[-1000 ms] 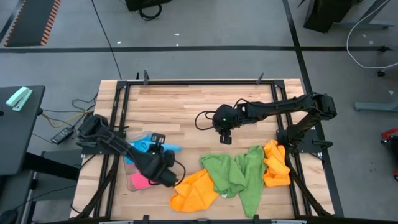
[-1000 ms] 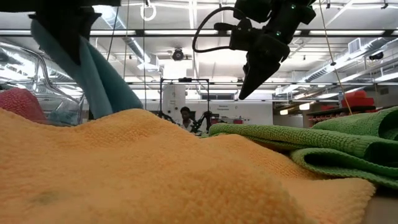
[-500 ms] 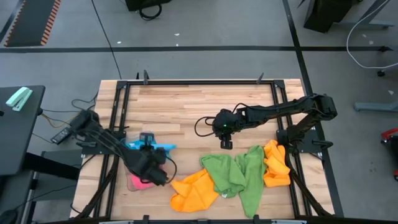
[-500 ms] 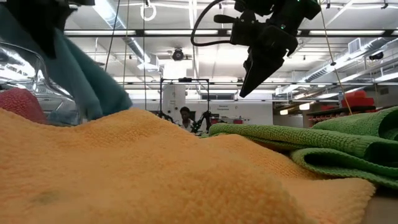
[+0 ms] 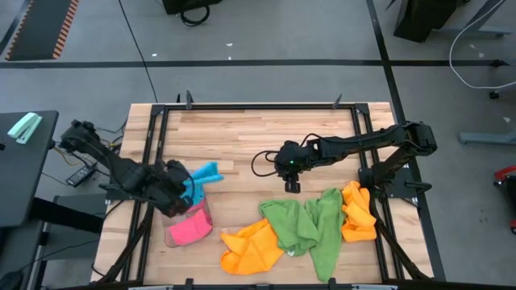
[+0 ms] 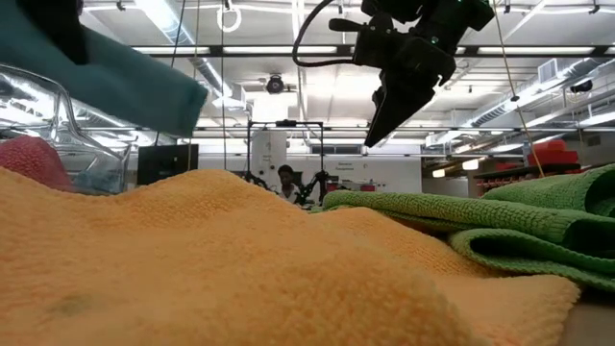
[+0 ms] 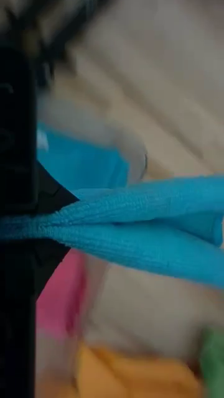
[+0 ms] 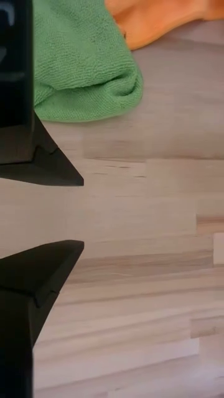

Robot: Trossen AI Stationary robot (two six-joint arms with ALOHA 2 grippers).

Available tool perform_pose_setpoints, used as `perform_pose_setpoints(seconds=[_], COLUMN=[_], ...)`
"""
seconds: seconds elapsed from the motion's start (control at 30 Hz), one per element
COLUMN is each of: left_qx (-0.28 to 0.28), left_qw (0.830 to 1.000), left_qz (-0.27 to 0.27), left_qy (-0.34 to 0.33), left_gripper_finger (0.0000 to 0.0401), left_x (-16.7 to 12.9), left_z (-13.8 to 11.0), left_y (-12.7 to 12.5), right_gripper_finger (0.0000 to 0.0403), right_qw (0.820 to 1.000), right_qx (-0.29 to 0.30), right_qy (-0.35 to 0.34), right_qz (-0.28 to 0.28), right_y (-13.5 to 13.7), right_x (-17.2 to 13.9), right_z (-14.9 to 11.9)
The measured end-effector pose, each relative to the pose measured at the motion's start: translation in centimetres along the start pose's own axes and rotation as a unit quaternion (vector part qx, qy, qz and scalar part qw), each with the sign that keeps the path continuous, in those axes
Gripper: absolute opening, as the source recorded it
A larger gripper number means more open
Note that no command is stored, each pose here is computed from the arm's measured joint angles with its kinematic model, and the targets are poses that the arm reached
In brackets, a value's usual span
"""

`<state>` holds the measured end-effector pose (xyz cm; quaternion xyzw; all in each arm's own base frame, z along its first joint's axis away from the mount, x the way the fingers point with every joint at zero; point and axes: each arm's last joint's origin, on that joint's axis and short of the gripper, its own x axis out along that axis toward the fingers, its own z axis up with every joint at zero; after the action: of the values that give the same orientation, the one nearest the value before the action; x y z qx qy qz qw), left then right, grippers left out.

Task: Fold microfiber towels
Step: Put the blue microfiber cloth into the transparent bin

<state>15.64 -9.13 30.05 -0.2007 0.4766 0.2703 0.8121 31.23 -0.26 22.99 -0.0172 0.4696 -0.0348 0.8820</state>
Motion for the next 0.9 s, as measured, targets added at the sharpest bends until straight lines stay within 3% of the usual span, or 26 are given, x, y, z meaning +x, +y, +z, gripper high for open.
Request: perform_pose_setpoints(seconds=[0.13,0.23,0.43,0.73,0.9], left_qx=[-0.081,-0.127,-0.188,-0.223,-0.242], left_qw=[0.992,0.984,0.97,0.954,0.952], left_qz=[-0.092,-0.124,-0.155,-0.199,-0.179], left_qy=[-0.024,-0.017,-0.001,0.022,0.05], left_gripper_finger=[0.0018,0.0018,0.0018,0.0018,0.0018], left_x=[1.4,1.7,2.8,4.3,3.8], left_z=[-0.7,-1.3,-2.9,-5.1,-5.8], left_y=[0.3,1.3,3.2,5.9,8.0], right_gripper_finger=[0.016,0.016,0.016,0.016,0.016], right_qw=[1.0,1.0,1.0,0.997,0.997], right_qx=[-0.003,-0.006,-0.028,-0.066,-0.073], right_qy=[-0.005,-0.005,-0.009,-0.018,-0.015], right_qz=[0.0,0.0,0.009,0.019,0.019], right_y=[0.0,0.0,1.0,2.2,2.2], right_x=[0.0,0.0,-0.1,-0.2,-0.2], right_z=[0.1,0.1,0.1,0.2,0.2])
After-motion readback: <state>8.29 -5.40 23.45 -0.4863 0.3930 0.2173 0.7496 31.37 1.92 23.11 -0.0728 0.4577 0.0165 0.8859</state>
